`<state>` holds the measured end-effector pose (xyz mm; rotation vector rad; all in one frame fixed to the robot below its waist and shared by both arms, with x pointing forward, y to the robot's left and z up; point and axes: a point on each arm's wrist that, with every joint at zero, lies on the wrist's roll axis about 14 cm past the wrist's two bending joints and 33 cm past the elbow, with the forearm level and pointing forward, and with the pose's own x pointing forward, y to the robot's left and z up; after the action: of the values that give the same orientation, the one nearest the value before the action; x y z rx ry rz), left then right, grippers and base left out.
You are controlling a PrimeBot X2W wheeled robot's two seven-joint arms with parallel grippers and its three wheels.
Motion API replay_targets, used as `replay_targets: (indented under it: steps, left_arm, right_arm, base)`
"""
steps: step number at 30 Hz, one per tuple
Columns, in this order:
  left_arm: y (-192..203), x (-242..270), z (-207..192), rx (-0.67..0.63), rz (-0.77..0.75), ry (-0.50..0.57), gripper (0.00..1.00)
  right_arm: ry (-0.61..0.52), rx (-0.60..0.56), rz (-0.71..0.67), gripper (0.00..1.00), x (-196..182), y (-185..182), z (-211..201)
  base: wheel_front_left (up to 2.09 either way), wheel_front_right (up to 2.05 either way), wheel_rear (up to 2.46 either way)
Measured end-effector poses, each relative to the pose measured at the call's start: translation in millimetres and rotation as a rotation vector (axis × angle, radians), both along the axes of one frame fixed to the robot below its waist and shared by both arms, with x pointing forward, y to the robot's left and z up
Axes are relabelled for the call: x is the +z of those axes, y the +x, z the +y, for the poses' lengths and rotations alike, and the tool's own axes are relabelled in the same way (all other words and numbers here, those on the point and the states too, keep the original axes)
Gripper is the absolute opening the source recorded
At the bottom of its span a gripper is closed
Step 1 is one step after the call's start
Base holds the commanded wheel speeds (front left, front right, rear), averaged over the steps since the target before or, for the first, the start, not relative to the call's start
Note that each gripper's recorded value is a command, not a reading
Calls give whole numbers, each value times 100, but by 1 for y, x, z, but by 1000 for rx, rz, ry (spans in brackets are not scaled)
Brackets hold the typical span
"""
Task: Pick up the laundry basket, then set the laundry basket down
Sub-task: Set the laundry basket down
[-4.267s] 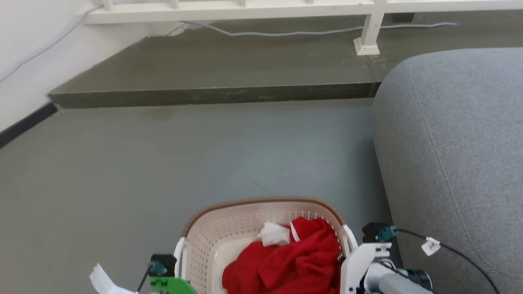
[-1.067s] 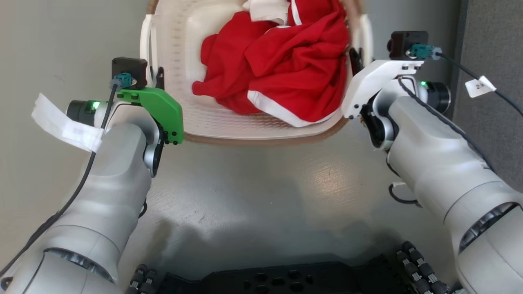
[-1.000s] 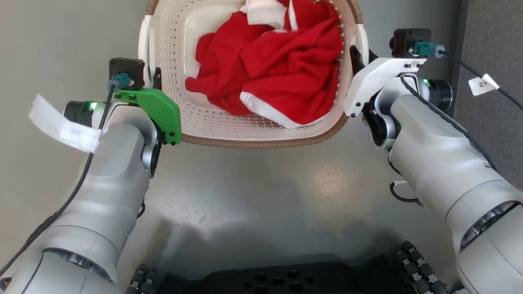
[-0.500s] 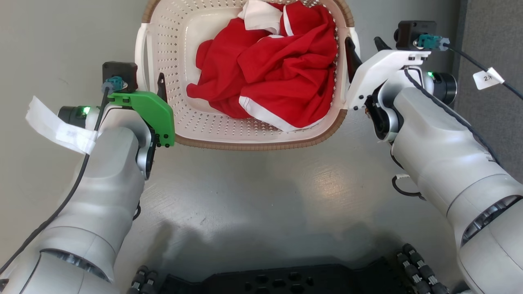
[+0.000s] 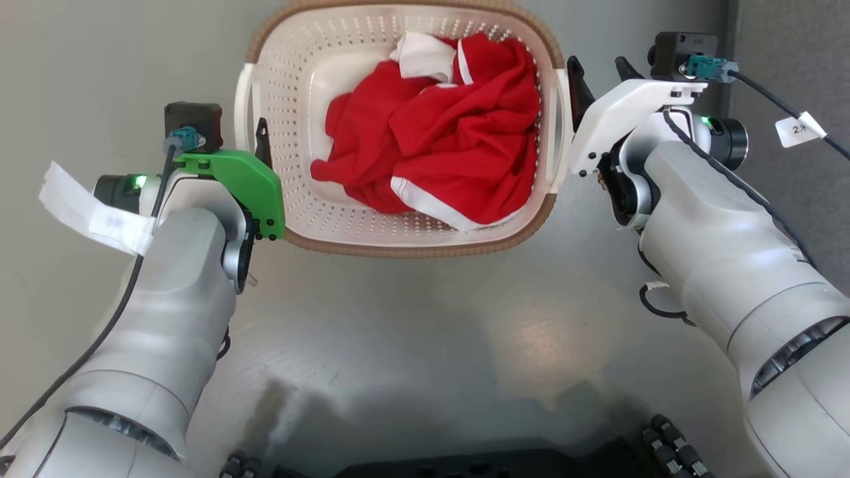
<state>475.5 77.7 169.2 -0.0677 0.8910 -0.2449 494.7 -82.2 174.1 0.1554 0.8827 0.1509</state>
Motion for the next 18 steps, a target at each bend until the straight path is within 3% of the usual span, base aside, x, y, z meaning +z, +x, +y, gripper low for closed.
replay_targets:
  steps: [9, 18]
  left_arm:
    - [16, 42, -7, 13, -97, -36, 100]
    - [50, 117, -14, 47, -302, -118, 100]
  right_arm:
    - [44, -17, -128, 100, 52, 29, 5]
    - [55, -26, -278, 100, 113, 45, -3]
  base:
    - [0, 0, 0]
    - [0, 0, 0]
